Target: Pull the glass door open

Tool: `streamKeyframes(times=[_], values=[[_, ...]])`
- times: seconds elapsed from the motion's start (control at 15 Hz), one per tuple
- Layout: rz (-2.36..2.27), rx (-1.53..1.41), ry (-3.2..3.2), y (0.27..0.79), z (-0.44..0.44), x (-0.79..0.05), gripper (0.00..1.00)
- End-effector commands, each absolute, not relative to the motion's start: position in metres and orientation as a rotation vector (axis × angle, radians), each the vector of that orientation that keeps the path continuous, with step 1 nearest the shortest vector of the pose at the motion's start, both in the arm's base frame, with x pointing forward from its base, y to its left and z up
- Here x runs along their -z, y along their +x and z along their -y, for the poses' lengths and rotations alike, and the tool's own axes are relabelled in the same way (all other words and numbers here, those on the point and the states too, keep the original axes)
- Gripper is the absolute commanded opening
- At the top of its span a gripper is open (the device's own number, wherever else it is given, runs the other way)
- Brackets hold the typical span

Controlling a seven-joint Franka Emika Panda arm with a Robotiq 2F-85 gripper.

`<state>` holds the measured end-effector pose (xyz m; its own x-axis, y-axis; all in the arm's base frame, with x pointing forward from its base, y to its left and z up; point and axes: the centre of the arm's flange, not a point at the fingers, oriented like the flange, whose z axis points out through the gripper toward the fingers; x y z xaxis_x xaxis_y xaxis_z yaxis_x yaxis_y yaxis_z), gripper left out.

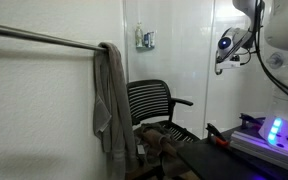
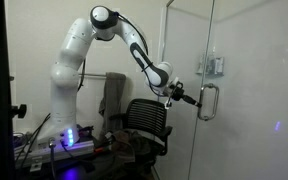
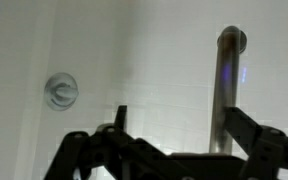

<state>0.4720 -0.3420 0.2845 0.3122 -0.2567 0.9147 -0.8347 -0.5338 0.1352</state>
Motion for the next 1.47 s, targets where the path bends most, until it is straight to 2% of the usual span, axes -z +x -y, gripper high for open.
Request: streamKeyframes(times=[0.0,0.47,0.53,0.6,1.27,1.33,1.4], values=[[0.963,-1.225,1.966,0.492,0.352,-0.280,1.00],[1.000,-1.214,1.894,0.519,0.367,-0.288,1.00],[1.010,-1.192,1.894,0.520,0.367,-0.286,0.75],[1.016,-1.162,1.898,0.518,0.367,-0.282,0.74],[1.004,-1.041,1.978,0.528,0.357,-0.296,0.04],[1.024,-1.023,1.996,0.528,0.357,-0.302,0.01],[1.039,-0.971,2.034,0.528,0.358,-0.308,0.06]])
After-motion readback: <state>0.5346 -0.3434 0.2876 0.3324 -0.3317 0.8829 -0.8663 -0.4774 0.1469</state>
